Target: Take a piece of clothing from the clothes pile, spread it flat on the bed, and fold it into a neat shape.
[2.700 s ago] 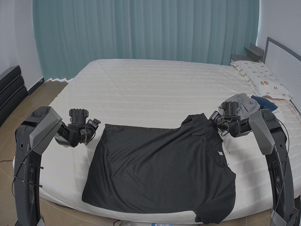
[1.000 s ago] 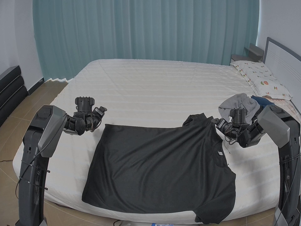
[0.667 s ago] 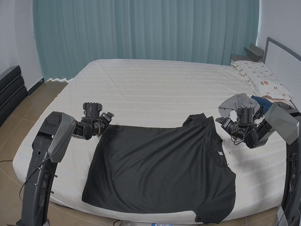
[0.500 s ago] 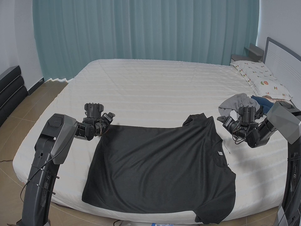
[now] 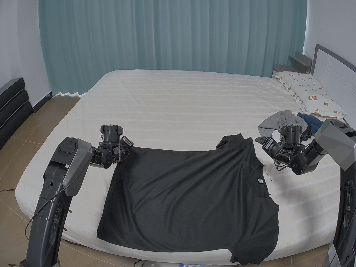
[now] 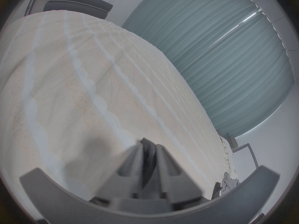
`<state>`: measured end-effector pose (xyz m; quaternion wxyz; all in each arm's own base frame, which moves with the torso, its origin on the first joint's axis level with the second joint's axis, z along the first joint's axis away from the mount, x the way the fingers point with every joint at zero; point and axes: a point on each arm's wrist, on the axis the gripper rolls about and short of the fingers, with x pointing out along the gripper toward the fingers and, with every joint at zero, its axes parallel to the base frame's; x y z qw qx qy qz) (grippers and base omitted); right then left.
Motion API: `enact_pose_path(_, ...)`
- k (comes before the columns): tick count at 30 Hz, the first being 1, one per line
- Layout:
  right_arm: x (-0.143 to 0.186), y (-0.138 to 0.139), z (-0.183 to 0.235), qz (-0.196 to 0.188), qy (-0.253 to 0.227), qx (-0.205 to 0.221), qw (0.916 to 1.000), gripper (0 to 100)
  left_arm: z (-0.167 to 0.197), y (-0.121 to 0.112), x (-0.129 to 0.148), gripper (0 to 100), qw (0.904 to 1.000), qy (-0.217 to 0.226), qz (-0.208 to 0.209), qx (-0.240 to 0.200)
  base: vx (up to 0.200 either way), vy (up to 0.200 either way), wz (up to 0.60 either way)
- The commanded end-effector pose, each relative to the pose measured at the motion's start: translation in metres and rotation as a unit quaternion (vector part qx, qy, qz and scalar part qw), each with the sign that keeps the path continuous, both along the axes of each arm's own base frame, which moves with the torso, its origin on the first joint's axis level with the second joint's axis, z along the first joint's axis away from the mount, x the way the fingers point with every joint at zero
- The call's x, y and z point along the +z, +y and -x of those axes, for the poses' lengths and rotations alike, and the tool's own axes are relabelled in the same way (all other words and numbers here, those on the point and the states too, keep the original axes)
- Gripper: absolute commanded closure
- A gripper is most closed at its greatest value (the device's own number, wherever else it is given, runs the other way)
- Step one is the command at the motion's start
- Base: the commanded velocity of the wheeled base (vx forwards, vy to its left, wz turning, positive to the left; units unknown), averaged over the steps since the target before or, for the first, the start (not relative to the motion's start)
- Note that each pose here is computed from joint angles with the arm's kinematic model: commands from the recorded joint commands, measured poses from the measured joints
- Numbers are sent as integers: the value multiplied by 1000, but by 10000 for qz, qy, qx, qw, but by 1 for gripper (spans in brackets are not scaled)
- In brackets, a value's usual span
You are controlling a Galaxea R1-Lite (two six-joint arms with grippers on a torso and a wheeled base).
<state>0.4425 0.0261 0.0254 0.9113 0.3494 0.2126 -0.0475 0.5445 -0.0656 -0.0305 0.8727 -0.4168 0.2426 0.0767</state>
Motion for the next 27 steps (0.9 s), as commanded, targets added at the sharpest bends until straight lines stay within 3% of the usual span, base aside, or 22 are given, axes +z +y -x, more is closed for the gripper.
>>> enact_pose_path(1, -2, 1, 0, -3, 15, 6, 10000, 0, -1, 4, 0, 100, 9999, -66, -39, 150, 0, 0, 0)
enact_pose_path(5, -5, 1, 0, 6, 53, 9, 10000, 0, -4, 5, 4, 100, 9982, -409, -121, 415, 0, 0, 0)
enact_pose_path(27, -68, 2, -17, 76, 547, 14, 9985, 0, -6, 29, 8, 100, 9941, -463, -151, 967, 0, 0, 0)
